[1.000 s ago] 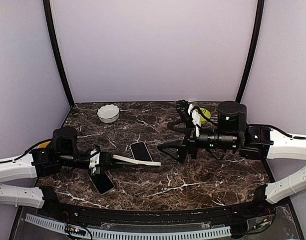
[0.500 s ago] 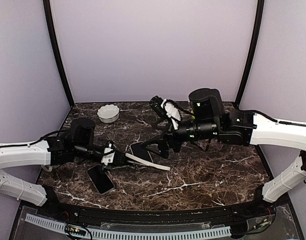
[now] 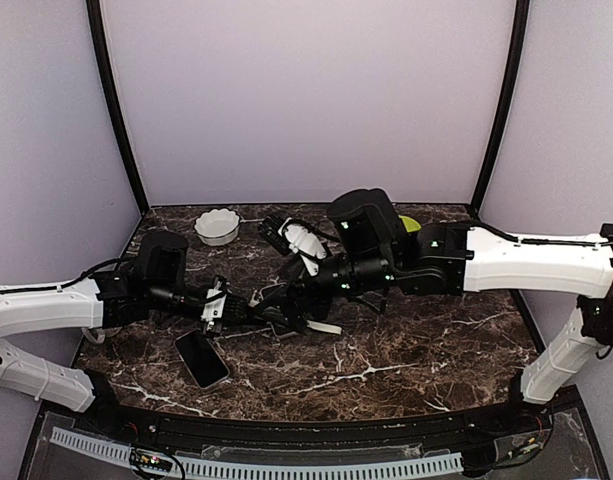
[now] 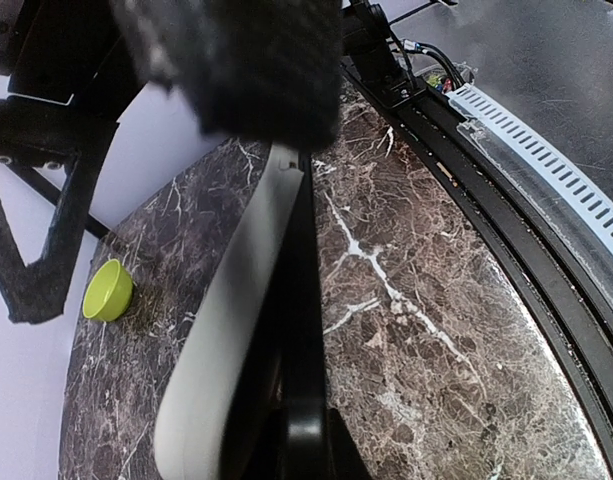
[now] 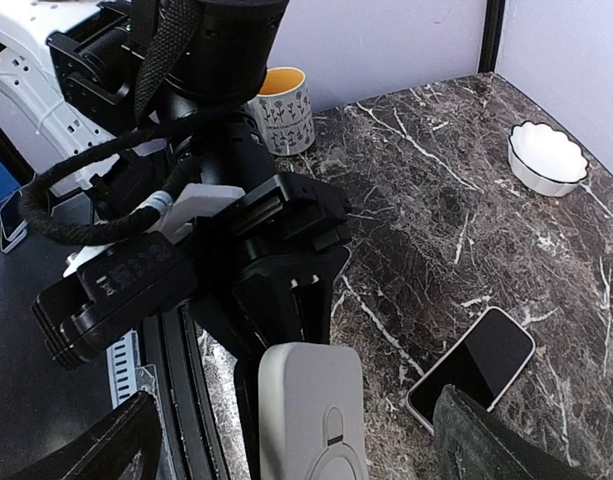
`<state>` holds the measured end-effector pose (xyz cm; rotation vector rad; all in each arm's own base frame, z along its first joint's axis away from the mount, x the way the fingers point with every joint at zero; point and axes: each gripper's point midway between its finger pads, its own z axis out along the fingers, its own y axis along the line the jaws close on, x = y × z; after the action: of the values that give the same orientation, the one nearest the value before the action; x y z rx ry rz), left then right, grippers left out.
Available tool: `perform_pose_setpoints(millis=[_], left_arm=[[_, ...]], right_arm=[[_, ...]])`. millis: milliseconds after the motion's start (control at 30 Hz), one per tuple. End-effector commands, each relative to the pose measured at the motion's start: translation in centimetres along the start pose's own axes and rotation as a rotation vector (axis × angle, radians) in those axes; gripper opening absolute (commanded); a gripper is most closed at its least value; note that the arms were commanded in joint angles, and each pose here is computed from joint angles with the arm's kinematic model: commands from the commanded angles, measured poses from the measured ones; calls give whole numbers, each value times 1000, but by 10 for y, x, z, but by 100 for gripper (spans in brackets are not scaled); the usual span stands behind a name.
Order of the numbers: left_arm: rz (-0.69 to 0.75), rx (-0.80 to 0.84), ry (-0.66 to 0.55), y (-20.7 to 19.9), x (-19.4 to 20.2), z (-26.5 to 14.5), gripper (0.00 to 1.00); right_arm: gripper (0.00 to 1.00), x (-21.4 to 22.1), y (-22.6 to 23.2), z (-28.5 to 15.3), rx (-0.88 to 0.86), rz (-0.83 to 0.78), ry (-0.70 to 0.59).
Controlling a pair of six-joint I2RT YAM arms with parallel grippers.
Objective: Take the phone out of the phone case
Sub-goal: Remove the phone case from the phone.
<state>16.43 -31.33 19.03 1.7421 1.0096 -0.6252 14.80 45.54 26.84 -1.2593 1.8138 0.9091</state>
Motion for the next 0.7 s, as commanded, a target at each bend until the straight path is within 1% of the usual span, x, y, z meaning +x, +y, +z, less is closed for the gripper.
perform_pose_setpoints(millis=[0, 100, 333, 667], left_arm=[[53, -42, -76, 13, -23, -8, 0], [51, -41, -76, 13, -24, -8, 0], [51, -43, -78, 13, -24, -9, 0], [58, -49, -80, 13, -26, -10, 0]], right_arm=[[95, -14, -5, 6, 44, 17, -29], [94, -12, -8, 11, 57, 24, -27], [88, -1, -13, 24, 76, 34, 17], [83, 7, -19, 31, 102, 40, 49]])
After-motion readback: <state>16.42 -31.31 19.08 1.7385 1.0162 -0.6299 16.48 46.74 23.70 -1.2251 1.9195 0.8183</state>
